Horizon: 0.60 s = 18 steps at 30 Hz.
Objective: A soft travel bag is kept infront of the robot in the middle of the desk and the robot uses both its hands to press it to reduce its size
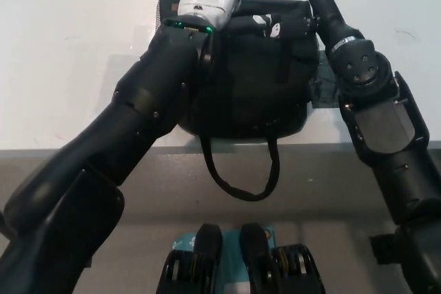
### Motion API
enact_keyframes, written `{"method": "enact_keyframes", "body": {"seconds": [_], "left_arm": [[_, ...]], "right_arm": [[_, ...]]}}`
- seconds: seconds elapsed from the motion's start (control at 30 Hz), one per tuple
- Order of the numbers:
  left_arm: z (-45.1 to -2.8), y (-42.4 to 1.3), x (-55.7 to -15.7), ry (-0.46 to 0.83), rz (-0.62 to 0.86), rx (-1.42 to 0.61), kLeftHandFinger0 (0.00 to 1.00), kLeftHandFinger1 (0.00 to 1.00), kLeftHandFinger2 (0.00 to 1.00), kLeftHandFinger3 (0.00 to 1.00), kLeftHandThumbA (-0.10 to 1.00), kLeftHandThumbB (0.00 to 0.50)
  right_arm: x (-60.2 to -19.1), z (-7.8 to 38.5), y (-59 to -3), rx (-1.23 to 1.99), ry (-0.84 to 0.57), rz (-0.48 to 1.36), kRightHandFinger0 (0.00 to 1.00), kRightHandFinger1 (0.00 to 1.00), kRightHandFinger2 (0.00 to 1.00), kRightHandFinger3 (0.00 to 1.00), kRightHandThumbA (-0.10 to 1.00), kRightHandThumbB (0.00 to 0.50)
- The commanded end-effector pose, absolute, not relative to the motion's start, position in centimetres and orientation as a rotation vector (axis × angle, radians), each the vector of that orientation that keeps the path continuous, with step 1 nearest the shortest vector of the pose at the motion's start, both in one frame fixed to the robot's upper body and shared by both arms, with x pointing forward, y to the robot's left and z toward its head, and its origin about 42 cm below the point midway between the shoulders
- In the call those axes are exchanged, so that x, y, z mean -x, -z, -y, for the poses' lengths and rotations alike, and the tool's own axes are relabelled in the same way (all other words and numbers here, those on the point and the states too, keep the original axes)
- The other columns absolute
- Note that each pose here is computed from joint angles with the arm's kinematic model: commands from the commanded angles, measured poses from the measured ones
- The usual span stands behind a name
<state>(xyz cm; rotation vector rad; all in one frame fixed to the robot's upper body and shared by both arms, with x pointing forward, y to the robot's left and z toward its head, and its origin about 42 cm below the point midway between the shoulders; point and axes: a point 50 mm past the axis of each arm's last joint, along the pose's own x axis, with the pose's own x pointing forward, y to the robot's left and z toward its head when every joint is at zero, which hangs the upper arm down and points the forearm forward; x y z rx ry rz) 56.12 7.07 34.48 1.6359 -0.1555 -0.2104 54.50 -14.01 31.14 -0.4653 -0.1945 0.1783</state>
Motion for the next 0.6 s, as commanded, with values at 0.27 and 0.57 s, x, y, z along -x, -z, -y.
{"method": "enact_keyframes", "body": {"seconds": [0.27,0.57], "left_arm": [[-6.8,-33.2,-55.8,0.188,0.188,-1.658,1.00,1.00,1.00,1.00,1.00,0.193],[-8.2,-28.8,-55.3,0.220,0.120,-1.674,1.00,1.00,1.00,1.00,1.00,0.195]], "right_arm": [[-54.2,11.8,-30.6,0.389,-0.193,0.239,1.00,1.00,1.00,1.00,1.00,0.262],[-53.9,9.8,-27.8,0.340,-0.227,0.186,1.00,1.00,1.00,1.00,1.00,0.270]]}}
